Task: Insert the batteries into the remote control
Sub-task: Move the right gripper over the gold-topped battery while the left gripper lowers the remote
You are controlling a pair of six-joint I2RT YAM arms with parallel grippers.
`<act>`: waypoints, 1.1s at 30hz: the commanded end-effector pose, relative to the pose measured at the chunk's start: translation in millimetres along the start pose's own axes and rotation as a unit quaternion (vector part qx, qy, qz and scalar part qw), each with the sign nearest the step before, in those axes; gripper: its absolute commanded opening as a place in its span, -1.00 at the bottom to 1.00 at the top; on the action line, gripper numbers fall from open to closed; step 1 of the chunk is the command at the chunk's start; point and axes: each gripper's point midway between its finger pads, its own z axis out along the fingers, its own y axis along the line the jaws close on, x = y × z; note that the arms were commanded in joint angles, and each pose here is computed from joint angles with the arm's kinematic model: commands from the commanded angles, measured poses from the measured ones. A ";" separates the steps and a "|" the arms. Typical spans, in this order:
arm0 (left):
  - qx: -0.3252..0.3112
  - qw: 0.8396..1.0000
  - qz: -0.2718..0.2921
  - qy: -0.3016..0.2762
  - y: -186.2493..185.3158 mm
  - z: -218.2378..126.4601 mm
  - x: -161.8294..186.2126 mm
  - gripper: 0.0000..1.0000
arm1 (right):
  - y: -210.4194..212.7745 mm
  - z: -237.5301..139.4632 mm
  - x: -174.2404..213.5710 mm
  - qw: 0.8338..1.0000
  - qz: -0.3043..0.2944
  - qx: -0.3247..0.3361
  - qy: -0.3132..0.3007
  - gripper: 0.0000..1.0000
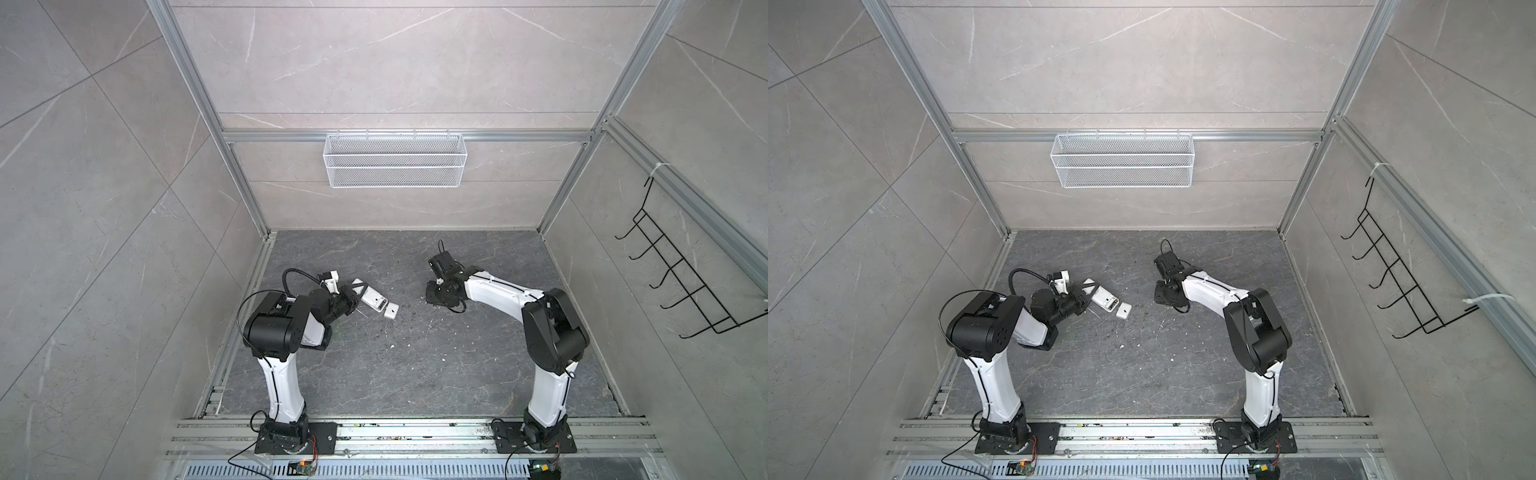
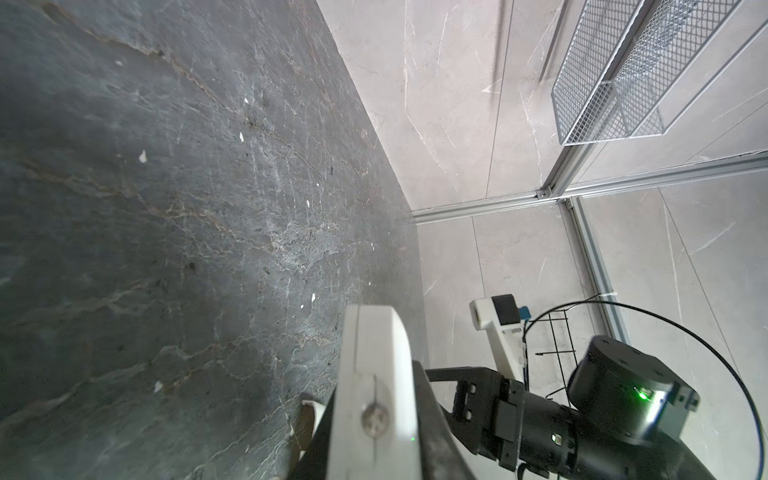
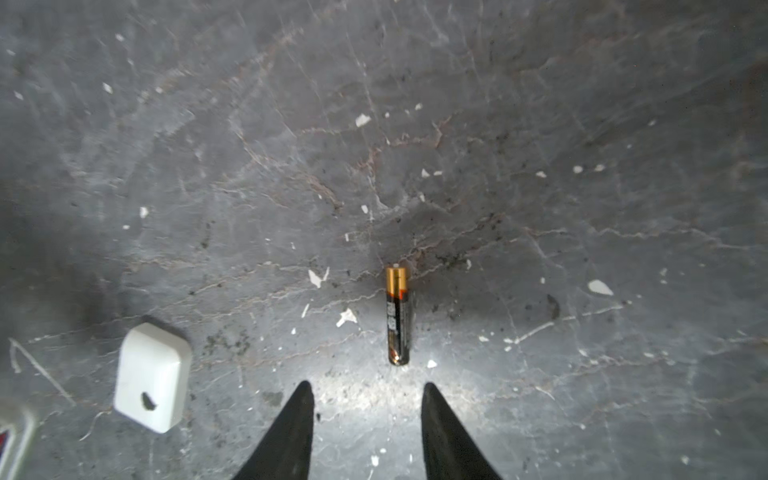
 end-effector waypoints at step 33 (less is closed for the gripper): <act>0.024 0.999 0.032 0.008 -6.8 1.7 0.3 -1.00 | -44.2 49.1 -3.5 0.984 0.135 0.116 0.026 -0.92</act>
